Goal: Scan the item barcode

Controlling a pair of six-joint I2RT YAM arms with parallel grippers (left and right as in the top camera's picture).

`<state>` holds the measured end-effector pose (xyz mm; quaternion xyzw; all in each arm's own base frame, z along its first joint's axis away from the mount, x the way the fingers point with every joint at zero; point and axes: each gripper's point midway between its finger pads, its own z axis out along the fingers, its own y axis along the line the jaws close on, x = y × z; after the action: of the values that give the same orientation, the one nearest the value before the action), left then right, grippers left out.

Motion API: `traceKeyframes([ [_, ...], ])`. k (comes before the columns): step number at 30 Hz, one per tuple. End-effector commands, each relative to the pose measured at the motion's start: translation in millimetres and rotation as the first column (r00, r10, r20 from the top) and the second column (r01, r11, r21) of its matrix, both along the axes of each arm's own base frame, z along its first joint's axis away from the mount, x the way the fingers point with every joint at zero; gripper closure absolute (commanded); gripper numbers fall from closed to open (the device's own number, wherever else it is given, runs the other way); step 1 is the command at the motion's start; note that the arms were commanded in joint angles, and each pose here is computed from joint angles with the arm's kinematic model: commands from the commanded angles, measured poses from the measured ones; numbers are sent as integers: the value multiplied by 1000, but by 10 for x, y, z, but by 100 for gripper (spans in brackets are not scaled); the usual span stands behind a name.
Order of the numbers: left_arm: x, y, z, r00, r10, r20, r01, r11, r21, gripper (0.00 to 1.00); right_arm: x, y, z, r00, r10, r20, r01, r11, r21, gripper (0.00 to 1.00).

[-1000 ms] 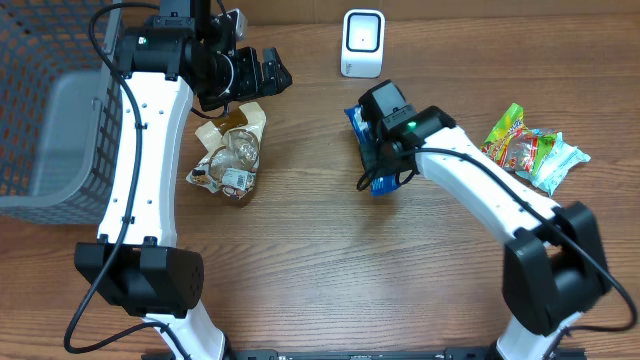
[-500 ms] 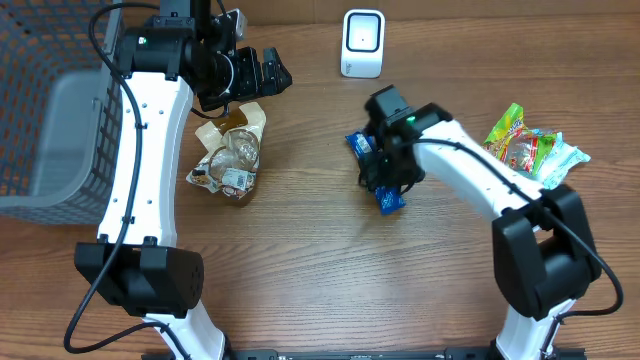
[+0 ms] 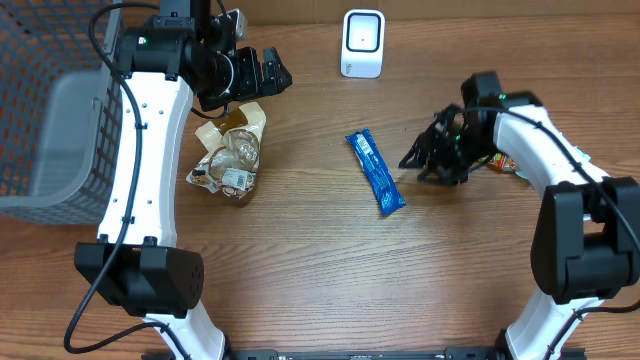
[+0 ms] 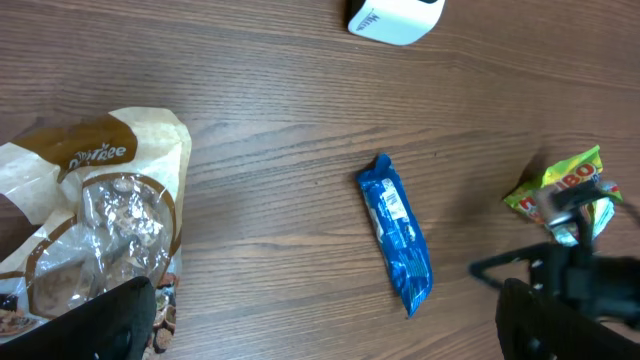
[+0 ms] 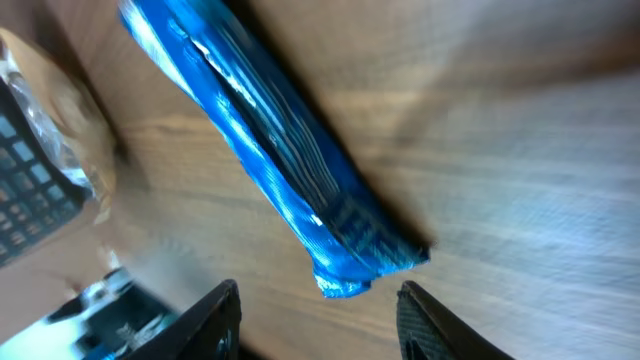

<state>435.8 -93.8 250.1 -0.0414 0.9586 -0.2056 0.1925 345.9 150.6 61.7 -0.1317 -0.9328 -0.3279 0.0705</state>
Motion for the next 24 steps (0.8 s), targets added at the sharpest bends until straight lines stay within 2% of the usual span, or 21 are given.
traceKeyframes([
  [1,-2,36,94,999,-5,31,4,1000,11,0,-237,163,-51,997,-38,-65,42,997,65,51],
  [4,-2,36,94,999,-5,31,4,1000,11,0,-326,167,-168,991,-120,-64,123,991,58,52],
  [9,-2,36,94,999,-5,31,4,1000,11,0,-452,126,-157,968,-252,-23,253,964,87,47],
  [13,-2,36,94,999,-5,31,4,1000,11,0,-514,47,-278,928,-372,-34,374,925,70,46],
  [24,-2,36,94,999,-5,31,4,1000,11,1,-468,273,-434,899,-435,45,430,898,93,45],
])
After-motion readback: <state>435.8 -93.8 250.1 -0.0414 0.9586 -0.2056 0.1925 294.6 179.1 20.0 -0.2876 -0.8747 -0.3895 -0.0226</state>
